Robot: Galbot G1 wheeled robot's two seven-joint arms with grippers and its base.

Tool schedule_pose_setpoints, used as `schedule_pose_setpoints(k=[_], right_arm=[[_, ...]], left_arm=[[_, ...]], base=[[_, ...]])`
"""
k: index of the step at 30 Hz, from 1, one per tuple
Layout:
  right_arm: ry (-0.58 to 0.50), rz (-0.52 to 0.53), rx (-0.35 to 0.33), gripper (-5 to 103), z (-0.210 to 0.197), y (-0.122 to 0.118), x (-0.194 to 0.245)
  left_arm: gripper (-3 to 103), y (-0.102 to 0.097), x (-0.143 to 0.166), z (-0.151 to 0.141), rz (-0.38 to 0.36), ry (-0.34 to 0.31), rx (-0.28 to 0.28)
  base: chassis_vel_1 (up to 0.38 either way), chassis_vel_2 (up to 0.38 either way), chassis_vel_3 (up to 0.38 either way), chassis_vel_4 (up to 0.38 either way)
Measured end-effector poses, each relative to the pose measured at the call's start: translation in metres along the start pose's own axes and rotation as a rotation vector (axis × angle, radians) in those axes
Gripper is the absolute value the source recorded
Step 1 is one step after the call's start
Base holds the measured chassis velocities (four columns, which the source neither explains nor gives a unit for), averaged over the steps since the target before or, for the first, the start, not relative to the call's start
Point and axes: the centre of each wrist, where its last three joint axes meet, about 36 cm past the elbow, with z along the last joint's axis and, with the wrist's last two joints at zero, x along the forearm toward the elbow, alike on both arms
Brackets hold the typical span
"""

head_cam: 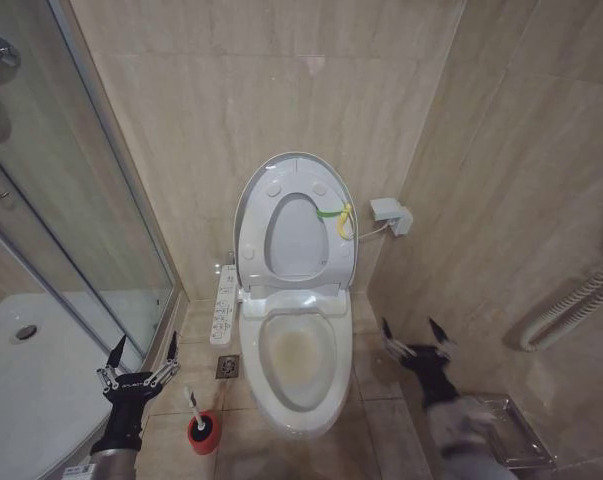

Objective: Open the toilet lid, clean the toilet bowl with a toilet brush, close the toilet lid, and flush.

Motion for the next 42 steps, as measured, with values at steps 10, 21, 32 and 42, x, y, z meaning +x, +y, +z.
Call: schedule_pose_setpoints(k=[10, 21, 32, 42], right_arm=[[-0.057, -0.018, -0.079, 100, -0.001, 0.016, -0.006], [-0.117, 0.021, -0.064, 100, 0.017, 0.018, -0.034], [-0.167, -0.011, -0.033, 100, 0.036, 0.016, -0.063], [-0.223, 0.001, -0.048, 100, 0.042, 0.01, -0.08]], left_arm=[[96, 0.0, 0.0, 0.0, 0.0, 0.0, 0.0], [96, 0.0, 0.0, 0.0, 0.0, 0.0, 0.0], [96, 0.0, 0.0, 0.0, 0.0, 0.0, 0.0], [96, 0.0, 0.0, 0.0, 0.0, 0.0, 0.0]], base=[[0.0, 0.0, 0.0, 0.0], [0.0, 0.0, 0.0, 0.0], [0.0, 0.0, 0.0, 0.0], [-0.039, 0.026, 0.031, -0.027]])
